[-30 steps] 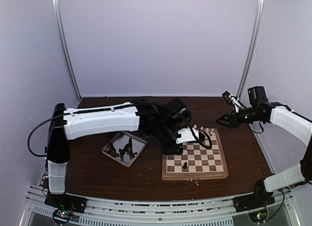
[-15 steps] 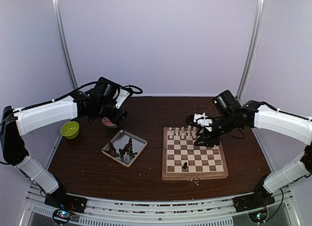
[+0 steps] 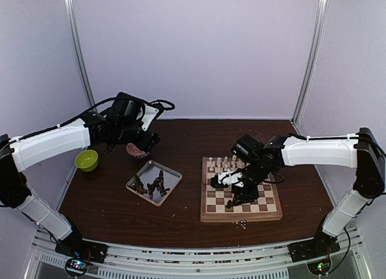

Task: Set up the chess pieces on the board
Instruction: Adjust the bishop at f8.

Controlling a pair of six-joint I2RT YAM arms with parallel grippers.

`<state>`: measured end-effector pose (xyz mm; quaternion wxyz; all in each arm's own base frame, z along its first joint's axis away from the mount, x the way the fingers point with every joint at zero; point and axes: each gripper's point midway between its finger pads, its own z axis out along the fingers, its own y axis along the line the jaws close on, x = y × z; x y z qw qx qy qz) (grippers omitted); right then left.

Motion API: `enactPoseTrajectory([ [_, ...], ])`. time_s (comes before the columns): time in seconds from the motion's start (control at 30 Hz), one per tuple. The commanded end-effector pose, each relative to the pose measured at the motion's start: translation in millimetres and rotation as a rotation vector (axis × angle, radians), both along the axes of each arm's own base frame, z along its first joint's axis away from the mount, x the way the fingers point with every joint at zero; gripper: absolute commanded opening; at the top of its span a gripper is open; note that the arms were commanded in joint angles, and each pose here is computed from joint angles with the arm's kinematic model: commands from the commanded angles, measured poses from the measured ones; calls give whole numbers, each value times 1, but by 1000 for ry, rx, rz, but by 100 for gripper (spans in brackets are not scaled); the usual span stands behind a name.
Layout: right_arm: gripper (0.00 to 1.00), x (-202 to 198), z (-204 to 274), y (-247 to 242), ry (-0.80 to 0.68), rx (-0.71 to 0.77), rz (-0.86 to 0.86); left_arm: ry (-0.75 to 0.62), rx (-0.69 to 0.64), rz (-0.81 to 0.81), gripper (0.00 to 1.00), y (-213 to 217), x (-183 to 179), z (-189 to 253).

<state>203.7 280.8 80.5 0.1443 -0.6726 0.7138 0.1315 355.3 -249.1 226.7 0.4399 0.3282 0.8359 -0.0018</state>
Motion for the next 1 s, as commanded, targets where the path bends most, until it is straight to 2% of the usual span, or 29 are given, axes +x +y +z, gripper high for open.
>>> enactPoseTrajectory([
  [0.0,49,6,-3,10,-13,-8,3,-44,-74,-14,74,-8,1,23],
  [0.4,45,-13,-25,15,31,-29,60,-17,-62,-31,74,-13,2,13],
  [0.97,42,-26,-31,14,53,-49,96,6,-58,-53,74,-18,1,8],
])
